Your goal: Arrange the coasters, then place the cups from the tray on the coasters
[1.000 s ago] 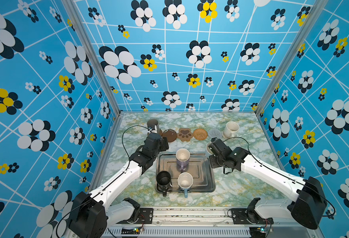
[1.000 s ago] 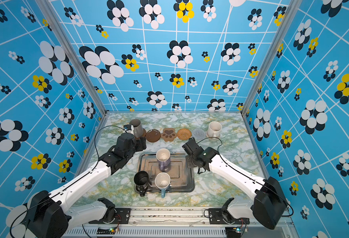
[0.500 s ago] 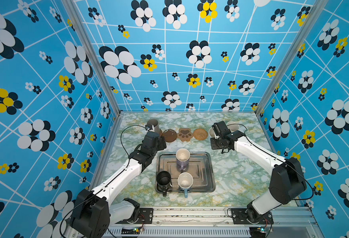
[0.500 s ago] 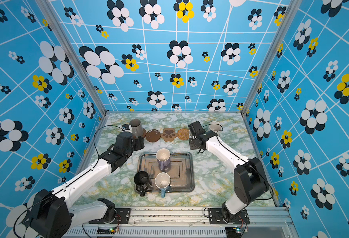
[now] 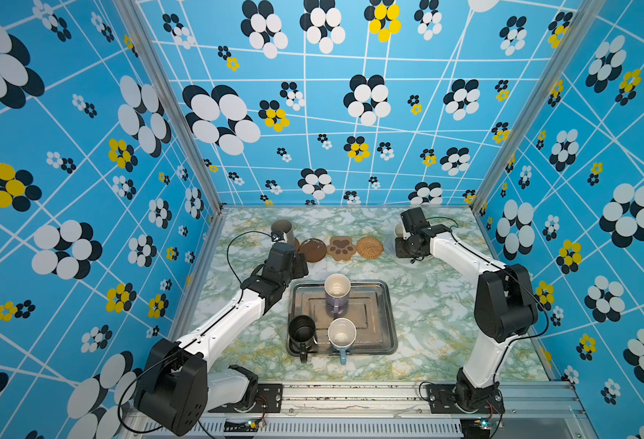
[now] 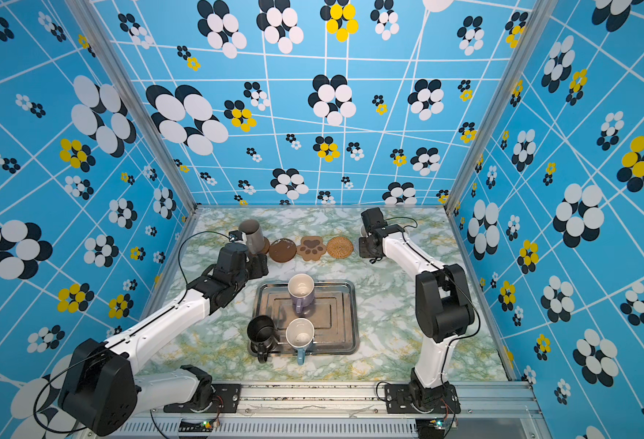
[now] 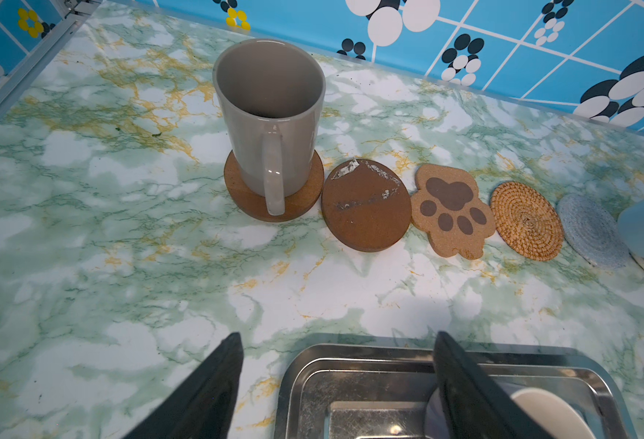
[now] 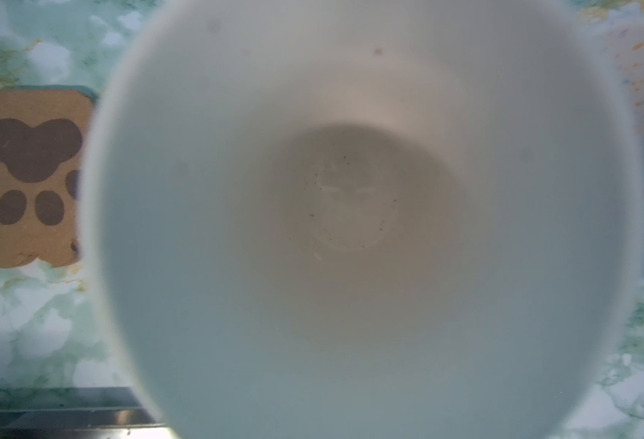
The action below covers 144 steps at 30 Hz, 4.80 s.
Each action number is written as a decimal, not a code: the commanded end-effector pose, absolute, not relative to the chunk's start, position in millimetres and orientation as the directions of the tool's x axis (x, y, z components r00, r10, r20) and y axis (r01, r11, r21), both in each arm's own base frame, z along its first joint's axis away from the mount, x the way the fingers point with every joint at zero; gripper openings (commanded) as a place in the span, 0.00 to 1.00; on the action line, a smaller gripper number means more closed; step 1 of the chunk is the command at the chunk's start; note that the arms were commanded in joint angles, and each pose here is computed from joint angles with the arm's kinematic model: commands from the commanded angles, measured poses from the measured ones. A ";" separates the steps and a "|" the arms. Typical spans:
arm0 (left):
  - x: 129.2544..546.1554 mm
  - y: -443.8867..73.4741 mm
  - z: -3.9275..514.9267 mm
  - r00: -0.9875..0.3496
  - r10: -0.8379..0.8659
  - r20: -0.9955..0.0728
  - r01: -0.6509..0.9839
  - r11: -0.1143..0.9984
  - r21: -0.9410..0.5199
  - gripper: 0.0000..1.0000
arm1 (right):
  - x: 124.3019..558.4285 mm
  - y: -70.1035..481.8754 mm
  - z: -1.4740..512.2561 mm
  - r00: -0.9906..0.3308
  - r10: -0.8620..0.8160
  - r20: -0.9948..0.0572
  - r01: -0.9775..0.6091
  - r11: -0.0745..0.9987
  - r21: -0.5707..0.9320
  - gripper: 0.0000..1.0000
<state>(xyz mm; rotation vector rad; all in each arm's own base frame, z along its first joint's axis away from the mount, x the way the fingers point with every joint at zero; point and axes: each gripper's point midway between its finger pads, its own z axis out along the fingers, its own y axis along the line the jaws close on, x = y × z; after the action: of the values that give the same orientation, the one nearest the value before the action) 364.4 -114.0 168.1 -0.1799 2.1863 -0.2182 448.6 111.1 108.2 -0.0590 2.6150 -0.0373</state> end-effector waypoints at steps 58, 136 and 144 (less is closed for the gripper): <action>373.2 -117.4 178.6 -0.571 -0.212 -0.793 -0.035 0.971 -0.234 0.80 | 474.7 108.6 99.0 -0.865 -0.050 -0.499 -0.034 0.999 -0.040 0.00; 373.3 -115.2 177.3 -0.578 -0.213 -0.788 -0.038 0.971 -0.234 0.81 | 480.9 110.1 87.8 -0.889 -0.044 -0.456 -0.030 0.999 -0.037 0.20; 372.9 -115.2 178.0 -0.577 -0.213 -0.788 -0.037 0.971 -0.236 0.81 | 478.8 108.5 96.6 -0.883 -0.042 -0.467 -0.027 0.999 -0.038 0.48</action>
<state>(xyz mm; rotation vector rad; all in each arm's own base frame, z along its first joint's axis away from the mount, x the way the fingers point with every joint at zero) 368.1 -115.0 165.4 -0.1791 2.2001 -0.2235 475.5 113.7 77.0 -0.0703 2.6957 -0.0298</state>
